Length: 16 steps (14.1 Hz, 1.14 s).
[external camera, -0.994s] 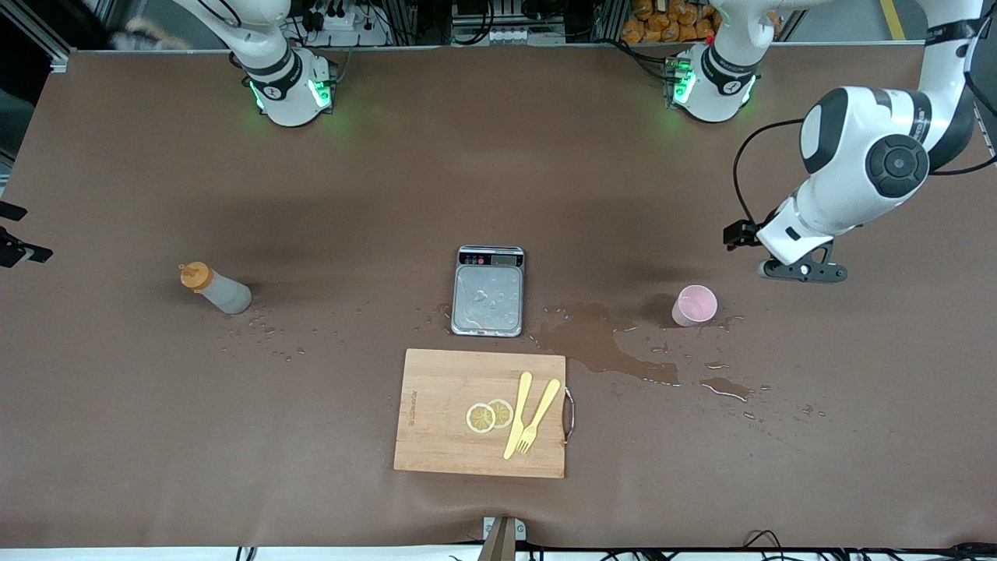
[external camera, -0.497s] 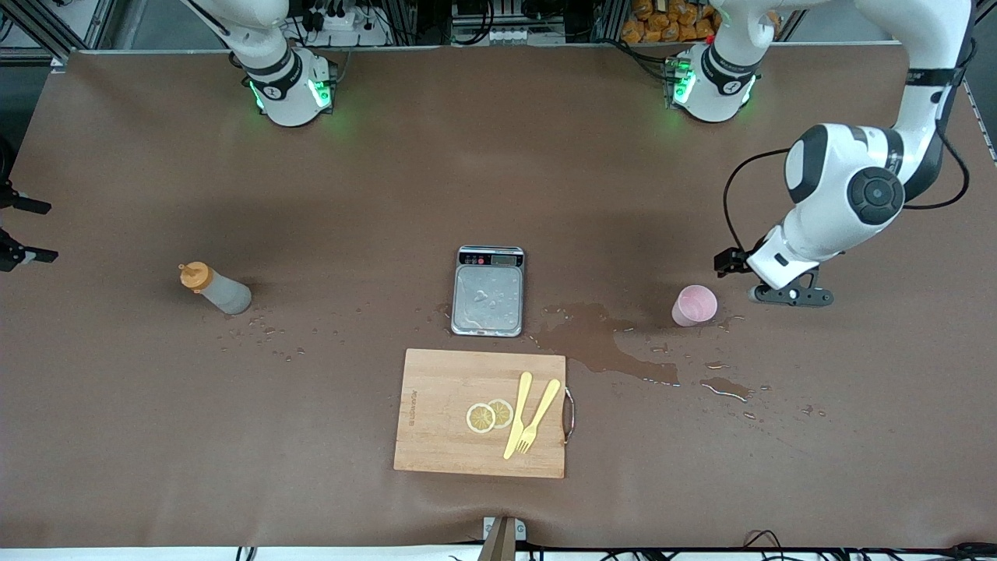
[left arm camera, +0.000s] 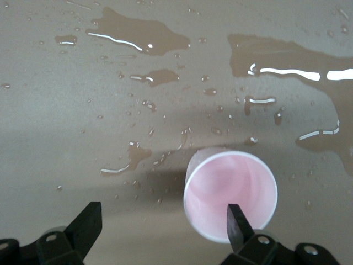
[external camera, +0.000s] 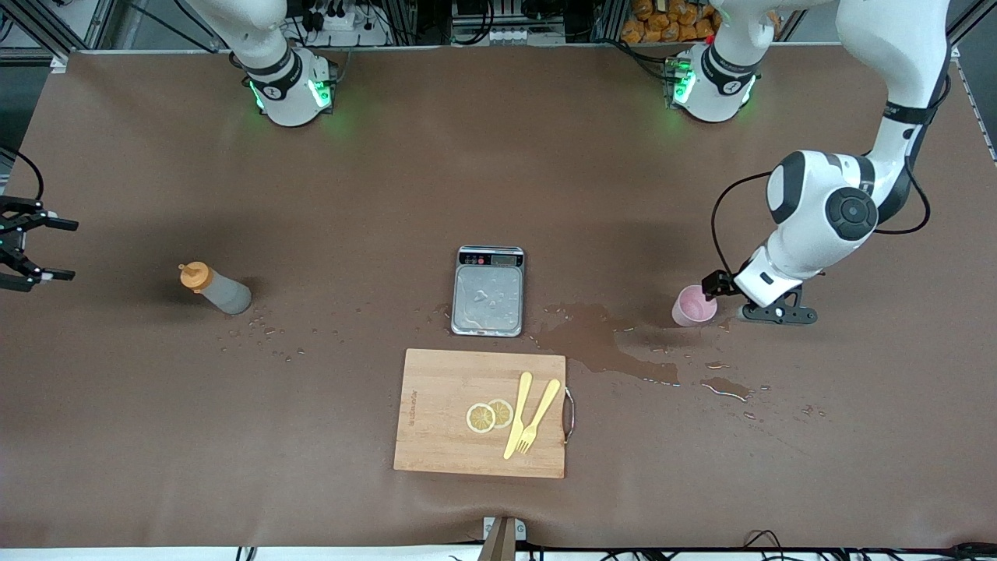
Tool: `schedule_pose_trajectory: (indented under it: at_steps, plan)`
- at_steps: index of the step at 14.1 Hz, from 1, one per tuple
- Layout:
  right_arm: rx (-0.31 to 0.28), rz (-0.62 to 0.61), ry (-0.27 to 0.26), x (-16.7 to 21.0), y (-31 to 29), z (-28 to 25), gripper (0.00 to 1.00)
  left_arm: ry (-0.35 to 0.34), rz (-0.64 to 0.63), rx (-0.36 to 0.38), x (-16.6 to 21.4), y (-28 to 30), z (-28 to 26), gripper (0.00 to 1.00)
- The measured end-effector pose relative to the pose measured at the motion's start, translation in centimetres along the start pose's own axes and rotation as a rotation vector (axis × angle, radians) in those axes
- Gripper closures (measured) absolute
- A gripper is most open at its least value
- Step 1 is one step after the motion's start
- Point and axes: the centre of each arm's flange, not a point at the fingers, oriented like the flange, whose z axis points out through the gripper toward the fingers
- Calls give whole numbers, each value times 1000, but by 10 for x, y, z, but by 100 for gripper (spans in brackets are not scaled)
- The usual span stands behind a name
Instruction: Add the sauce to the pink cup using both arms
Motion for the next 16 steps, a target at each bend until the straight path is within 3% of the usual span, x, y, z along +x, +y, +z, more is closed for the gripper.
schedule_pose_trajectory:
  at_steps: [6, 7, 10, 16]
  plan:
    - [85, 133, -237, 95, 30, 41, 0, -10, -3, -12, -1, 7, 30, 0]
    - [103, 153, -280, 110, 35, 51, 0, -17, -5, -14, -2, 7, 36, 5]
    - [134, 178, -371, 145, 46, 83, 0, -26, -10, -17, -1, 7, 44, 37]
    - [157, 217, -497, 194, 56, 149, 0, -8, -75, -24, 10, 27, 41, 96]
